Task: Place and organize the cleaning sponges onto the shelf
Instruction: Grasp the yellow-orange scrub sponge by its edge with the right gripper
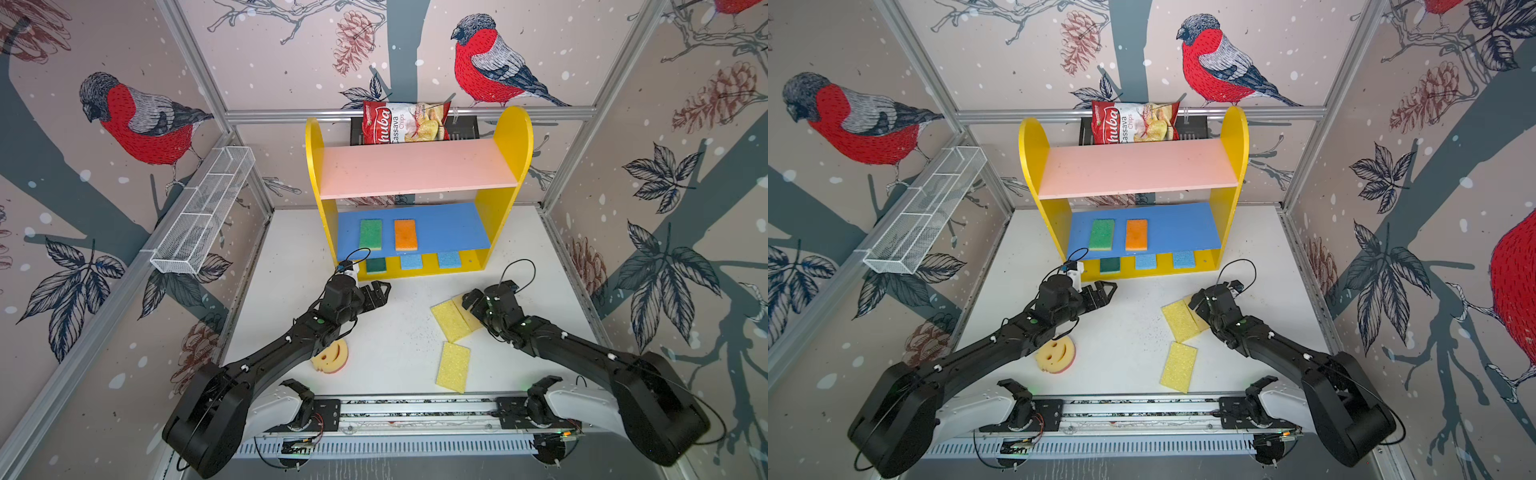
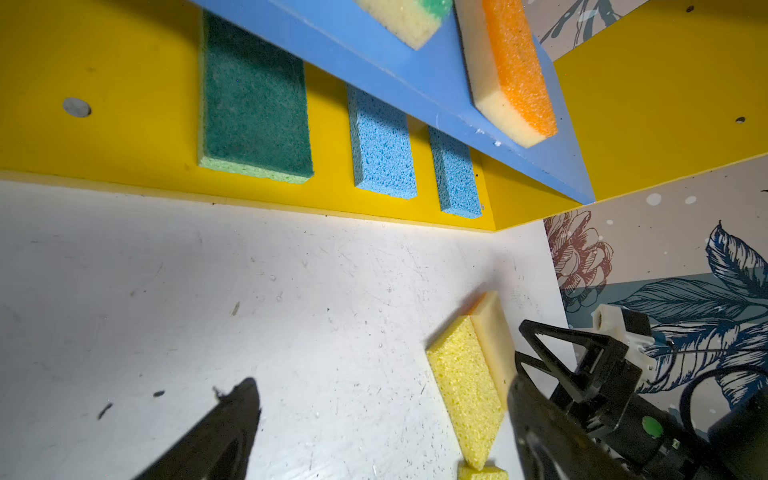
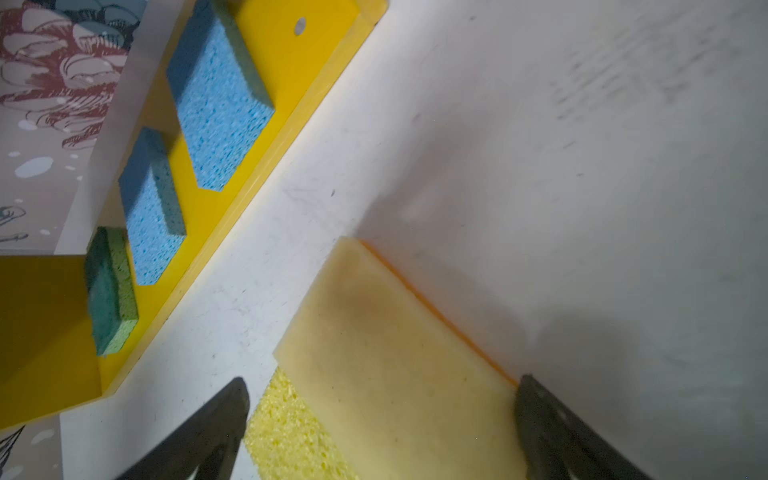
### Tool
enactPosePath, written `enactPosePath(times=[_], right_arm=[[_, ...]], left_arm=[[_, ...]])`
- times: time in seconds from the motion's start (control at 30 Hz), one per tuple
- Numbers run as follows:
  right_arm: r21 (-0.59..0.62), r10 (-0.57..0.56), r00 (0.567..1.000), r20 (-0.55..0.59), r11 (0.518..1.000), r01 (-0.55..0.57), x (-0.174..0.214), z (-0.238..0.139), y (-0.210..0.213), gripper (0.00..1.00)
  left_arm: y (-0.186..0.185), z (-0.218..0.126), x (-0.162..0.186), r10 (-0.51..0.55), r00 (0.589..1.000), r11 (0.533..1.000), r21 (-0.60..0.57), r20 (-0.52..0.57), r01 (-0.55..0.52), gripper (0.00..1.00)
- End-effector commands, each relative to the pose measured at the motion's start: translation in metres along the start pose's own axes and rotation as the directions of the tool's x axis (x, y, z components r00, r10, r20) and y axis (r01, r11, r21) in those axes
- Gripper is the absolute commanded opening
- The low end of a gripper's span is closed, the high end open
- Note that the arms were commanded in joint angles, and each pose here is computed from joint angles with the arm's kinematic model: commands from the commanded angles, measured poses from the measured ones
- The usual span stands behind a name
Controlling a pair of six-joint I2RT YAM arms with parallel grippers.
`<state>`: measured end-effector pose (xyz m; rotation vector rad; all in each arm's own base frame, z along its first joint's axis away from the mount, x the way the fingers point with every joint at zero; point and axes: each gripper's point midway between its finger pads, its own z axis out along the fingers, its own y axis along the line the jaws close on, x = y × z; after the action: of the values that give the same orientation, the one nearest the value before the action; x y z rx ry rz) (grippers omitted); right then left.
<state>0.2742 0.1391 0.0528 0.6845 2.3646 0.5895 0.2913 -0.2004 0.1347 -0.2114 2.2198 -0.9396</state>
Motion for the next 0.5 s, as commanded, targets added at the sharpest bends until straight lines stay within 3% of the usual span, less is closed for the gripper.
enactPosePath(times=[0.0,0.17,0.33,0.47], right_arm=[[-0.008,0.005,0.999,0.038,1.000,-0.005,-0.011,-0.004,0.008,0.99],[0.057,-0.048,0.984,0.172,0.998,0.038,-0.046,-0.028,-0.004,0.99],[0.106,-0.029,0.980,0.197,0.994,0.008,-0.061,-0.037,-0.049,0.98],[0.121,-0.033,0.984,0.177,0.993,0.011,-0.055,-0.035,-0.072,0.86]], left_arm=[[0.004,-0.004,-0.002,0.021,1.000,1.000,-0.017,0.017,-0.021,0.92],[0.006,-0.009,-0.005,0.032,0.998,0.999,-0.023,0.048,-0.031,0.93],[0.004,-0.005,-0.005,0.033,0.999,0.999,-0.020,0.038,-0.032,0.93],[0.002,-0.001,-0.003,0.022,1.000,1.000,-0.010,0.017,-0.022,0.93]])
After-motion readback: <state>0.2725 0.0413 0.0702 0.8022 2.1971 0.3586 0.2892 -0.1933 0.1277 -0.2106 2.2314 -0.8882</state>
